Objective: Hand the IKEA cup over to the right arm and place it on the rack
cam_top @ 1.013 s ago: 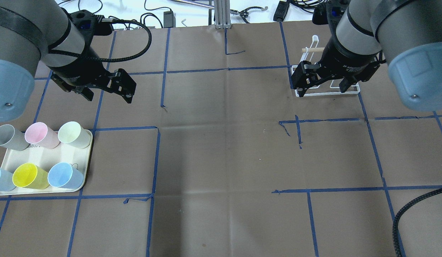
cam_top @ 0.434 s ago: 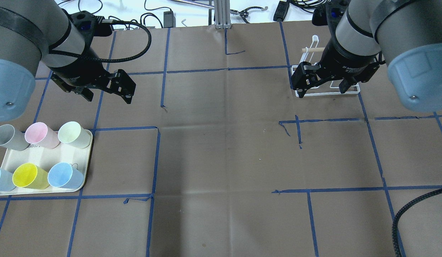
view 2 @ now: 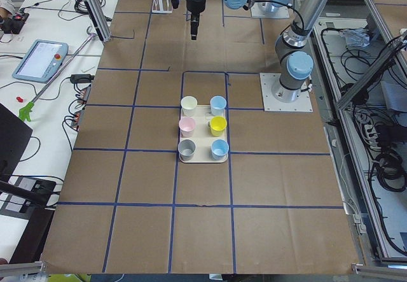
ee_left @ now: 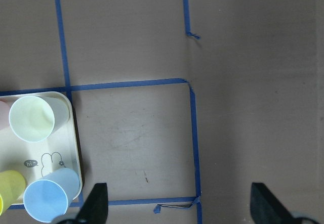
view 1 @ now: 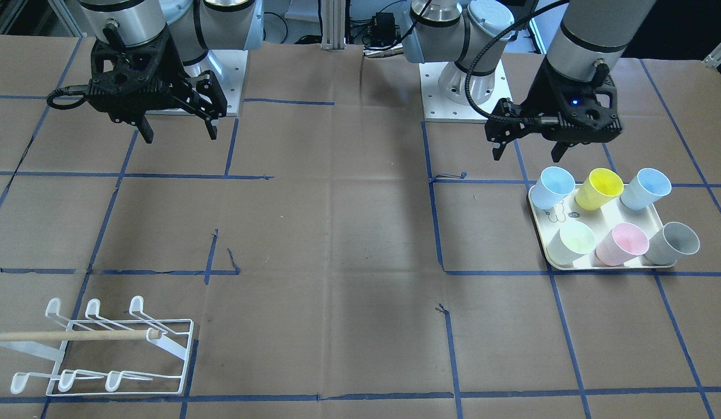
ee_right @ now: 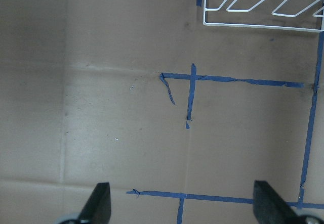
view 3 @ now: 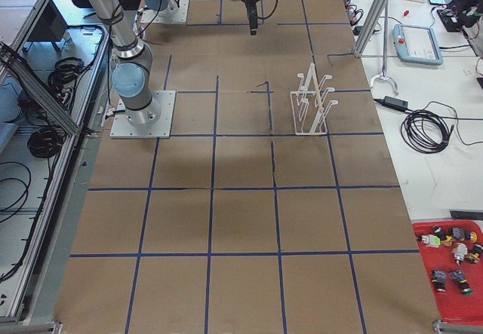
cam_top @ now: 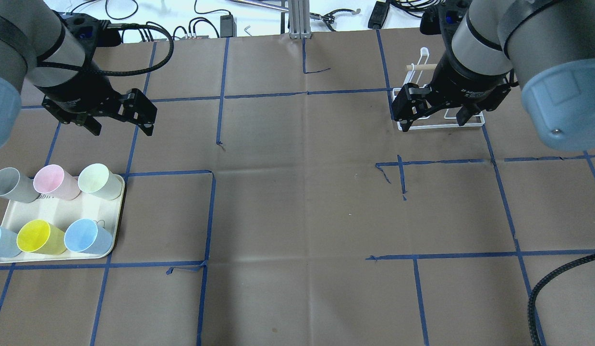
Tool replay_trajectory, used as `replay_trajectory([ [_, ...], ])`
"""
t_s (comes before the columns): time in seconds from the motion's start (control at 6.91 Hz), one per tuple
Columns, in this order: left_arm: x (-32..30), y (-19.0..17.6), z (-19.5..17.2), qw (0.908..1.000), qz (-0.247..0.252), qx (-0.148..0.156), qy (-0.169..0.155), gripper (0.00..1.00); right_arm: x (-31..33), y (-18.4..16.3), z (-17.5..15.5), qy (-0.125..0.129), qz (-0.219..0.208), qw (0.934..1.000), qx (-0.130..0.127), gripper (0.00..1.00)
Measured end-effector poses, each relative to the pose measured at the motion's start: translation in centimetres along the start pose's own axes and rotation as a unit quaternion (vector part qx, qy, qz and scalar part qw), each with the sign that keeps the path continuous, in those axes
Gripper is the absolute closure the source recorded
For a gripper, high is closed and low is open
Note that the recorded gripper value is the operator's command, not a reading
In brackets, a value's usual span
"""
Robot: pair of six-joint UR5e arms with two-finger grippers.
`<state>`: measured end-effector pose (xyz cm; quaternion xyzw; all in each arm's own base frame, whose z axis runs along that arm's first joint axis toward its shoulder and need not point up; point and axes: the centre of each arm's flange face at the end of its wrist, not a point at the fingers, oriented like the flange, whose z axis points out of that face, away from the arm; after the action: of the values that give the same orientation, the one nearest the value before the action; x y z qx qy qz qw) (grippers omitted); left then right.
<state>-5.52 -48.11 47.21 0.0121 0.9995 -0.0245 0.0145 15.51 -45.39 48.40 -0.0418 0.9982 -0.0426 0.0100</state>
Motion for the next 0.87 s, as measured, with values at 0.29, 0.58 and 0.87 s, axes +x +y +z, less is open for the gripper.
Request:
replay_trajectory([
  [0.29,-5.7,-0.4,0.7,0.9999,0.008,-0.007,-0.002,0.00,0.0,-0.1,-0.2,-0.001,0.000,1.0000,0.003,0.00],
  [0.58,-9.4,-0.9,2.2,0.9994,0.026,-0.021,0.003,0.00,-0.1,-0.1,-0.4,-0.003,0.000,1.0000,0.006,0.00],
  [0.87,-11.5,-2.0,5.1,0.9988,0.026,-0.039,0.012,0.00,-0.1,-0.1,-0.4,-0.003,0.000,1.0000,0.006,0.00],
])
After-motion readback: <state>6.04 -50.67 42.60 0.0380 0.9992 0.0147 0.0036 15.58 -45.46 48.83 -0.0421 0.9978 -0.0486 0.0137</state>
